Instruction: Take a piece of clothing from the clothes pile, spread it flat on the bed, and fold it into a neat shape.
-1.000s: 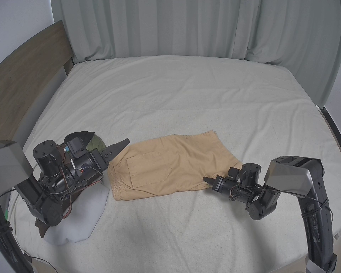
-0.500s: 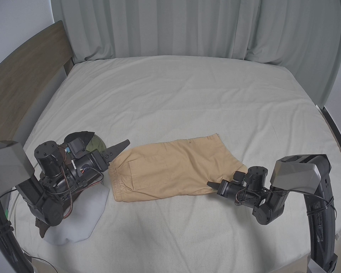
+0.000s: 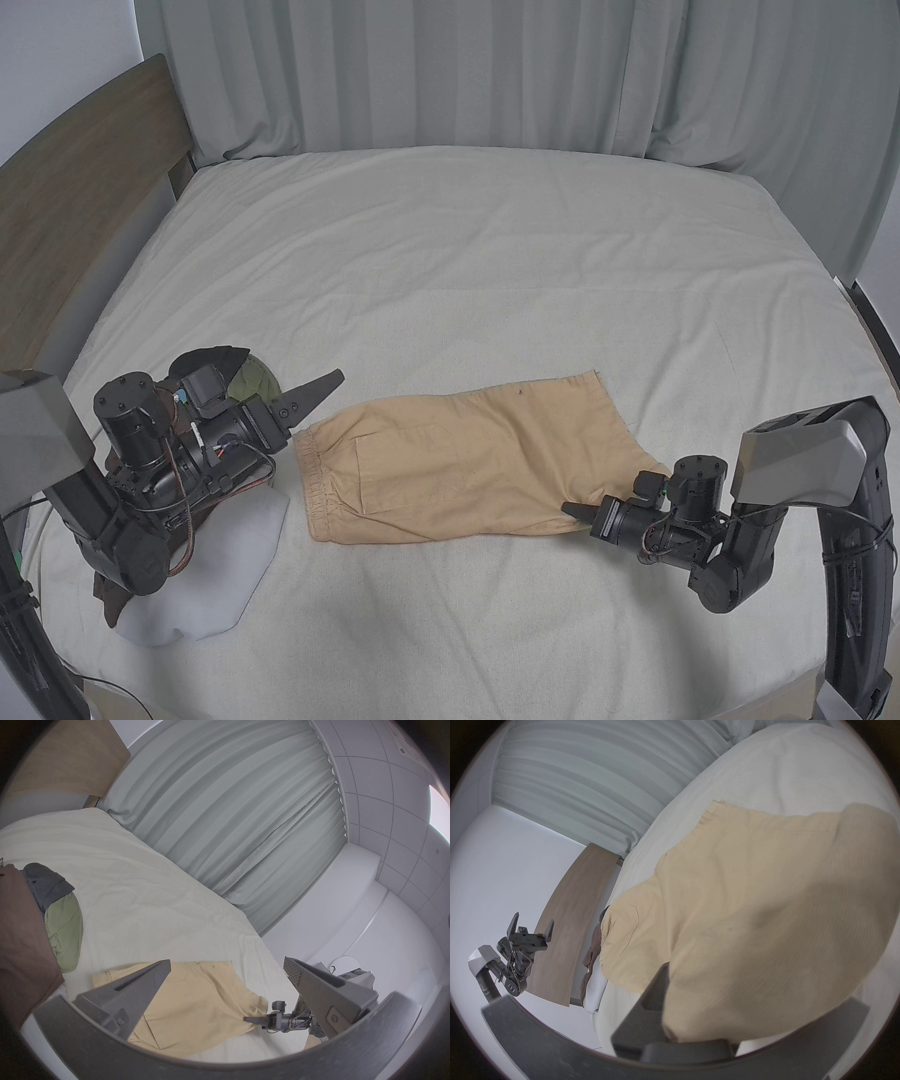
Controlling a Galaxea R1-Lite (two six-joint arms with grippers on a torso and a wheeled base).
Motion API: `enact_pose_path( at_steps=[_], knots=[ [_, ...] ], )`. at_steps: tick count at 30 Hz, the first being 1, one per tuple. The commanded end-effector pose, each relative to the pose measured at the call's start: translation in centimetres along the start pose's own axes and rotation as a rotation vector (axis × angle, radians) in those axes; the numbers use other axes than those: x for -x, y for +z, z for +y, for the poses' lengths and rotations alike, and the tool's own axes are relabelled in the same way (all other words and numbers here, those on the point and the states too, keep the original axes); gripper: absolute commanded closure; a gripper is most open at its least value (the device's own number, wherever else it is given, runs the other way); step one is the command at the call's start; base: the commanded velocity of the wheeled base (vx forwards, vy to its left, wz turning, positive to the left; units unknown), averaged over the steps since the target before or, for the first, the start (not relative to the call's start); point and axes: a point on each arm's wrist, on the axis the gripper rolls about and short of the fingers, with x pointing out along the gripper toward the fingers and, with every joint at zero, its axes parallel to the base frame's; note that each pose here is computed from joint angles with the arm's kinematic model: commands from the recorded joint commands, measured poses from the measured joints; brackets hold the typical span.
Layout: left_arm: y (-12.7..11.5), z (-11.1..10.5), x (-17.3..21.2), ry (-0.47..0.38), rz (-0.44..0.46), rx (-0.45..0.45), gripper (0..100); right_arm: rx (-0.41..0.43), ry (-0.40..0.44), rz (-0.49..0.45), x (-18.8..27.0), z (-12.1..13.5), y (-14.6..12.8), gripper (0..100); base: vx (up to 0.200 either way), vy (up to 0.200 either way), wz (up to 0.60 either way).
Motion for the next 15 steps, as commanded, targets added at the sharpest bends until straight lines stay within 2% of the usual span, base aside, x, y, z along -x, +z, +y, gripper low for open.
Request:
enact_pose_path(
  at_steps=[1, 15],
  knots=[
    [-0.1, 0.2, -0.2, 0.003, 0.000, 0.002, 0, -0.007, -0.019, 0.018, 1.7, 0.7, -0.3, 100, 0.000, 0.000, 0.00],
    [-0.4, 0.1, -0.1, 0.001, 0.014, -0.006, 0, -0.034, -0.125, 0.109, 6.1, 0.6, -3.4, 100, 0.000, 0.000, 0.00]
  ],
)
